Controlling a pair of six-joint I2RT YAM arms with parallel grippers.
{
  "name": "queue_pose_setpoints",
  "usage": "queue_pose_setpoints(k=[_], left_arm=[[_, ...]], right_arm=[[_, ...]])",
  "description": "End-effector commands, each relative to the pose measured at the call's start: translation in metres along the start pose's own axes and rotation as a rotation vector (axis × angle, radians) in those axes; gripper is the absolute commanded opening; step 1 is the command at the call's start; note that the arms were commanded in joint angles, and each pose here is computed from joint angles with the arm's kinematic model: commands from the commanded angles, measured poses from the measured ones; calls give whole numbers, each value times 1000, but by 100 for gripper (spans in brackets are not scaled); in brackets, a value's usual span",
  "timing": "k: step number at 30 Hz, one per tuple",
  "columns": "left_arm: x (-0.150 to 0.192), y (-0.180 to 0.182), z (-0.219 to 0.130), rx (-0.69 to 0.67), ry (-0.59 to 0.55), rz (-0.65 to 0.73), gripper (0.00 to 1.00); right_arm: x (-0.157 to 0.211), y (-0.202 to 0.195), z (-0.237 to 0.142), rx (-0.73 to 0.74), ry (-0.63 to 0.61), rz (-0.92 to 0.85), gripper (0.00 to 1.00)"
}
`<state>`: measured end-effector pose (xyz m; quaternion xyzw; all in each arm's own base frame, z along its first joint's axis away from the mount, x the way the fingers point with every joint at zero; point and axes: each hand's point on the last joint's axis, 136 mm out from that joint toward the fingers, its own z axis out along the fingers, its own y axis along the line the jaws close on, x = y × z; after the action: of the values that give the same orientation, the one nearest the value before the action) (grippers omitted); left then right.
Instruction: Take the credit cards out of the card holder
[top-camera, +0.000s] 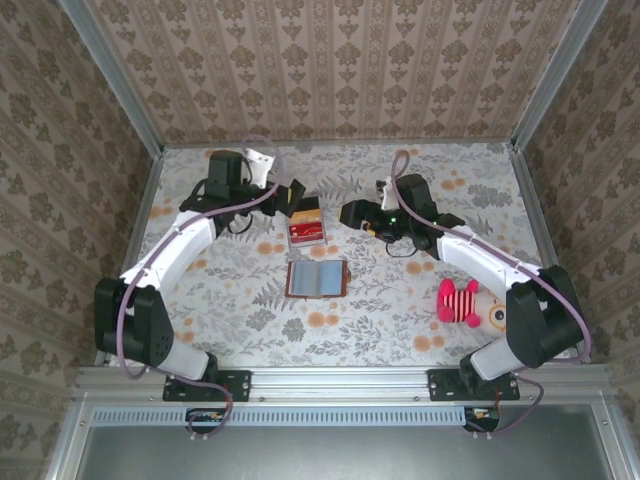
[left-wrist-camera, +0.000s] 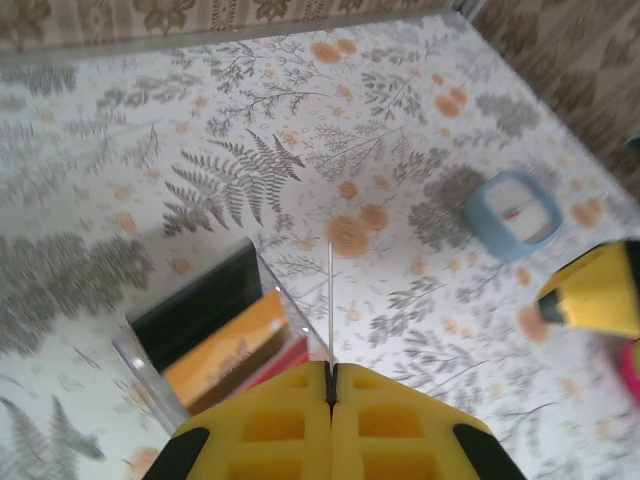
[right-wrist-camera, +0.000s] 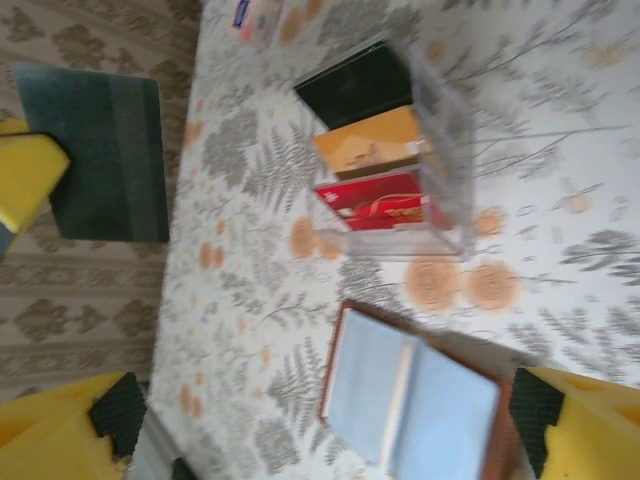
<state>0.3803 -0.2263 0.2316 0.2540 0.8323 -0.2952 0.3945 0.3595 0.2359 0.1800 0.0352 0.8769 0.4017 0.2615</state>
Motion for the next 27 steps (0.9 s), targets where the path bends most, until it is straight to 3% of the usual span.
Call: queue_pose_setpoints(k=[1,8,12,17,27], left_arm=[[-8,0,6,-27,42,318,0],[-24,3,27,33,79,559,0],[-8,16,46,60,193,643,0],[5,26,70,124,217,759,0],[25,38,88,182,319,829,0]], right_arm=[[-1,-19,-18,125,-29,-48,100],[-2,-33,-23,163,-43,13,100],[-1,-32,-22,152,-38,20,100],[2,-29,-24,133,-31,7,100],[8,-33,-24,146,-11,19,100]])
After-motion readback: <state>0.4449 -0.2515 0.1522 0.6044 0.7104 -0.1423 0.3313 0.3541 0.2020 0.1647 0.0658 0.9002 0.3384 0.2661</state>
